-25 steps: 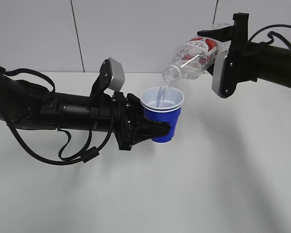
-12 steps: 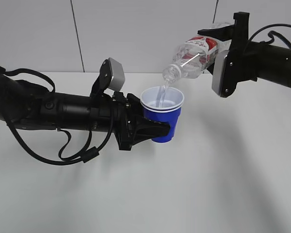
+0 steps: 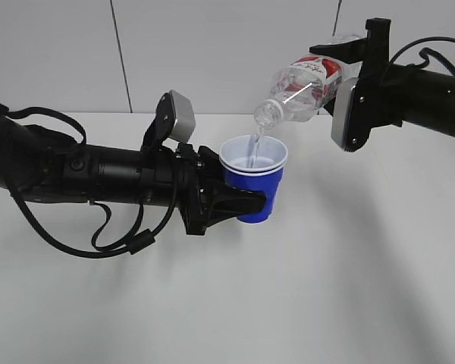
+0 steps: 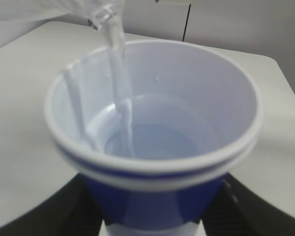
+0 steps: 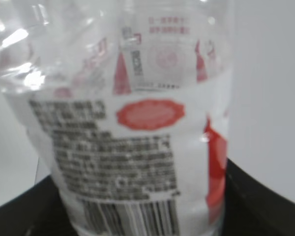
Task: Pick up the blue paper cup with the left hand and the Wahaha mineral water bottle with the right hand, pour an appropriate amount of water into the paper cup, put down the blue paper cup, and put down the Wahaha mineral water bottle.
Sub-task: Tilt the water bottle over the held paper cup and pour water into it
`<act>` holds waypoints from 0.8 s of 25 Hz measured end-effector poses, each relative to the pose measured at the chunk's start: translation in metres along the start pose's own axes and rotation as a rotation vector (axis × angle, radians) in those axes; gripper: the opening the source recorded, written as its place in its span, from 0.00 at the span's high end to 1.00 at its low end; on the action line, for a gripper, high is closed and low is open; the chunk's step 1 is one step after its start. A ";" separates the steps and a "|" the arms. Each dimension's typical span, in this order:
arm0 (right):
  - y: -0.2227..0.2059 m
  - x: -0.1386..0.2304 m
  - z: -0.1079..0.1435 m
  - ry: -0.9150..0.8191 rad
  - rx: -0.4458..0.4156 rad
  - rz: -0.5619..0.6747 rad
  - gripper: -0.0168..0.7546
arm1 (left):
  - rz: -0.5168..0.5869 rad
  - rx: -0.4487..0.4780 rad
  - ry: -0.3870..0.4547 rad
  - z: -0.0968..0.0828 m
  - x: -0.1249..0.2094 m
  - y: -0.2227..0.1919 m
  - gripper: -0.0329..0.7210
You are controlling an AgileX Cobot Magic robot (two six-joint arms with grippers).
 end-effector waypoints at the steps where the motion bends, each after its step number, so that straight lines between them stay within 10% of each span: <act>1: 0.000 0.000 0.000 0.002 0.000 0.000 0.35 | 0.000 0.000 0.000 0.000 0.000 0.000 0.40; 20: 0.000 0.000 0.000 0.028 0.002 -0.001 0.35 | 0.003 -0.002 0.000 0.000 0.000 0.000 0.40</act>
Point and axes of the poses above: a point on each arm's last joint axis where the gripper is mounted, y pointing back along that axis away from the gripper, z along the wrist's bending axis when the last joint is at zero, x = y × z, the point moved 4 cm from there along -y, pointing out along that axis toward the gripper
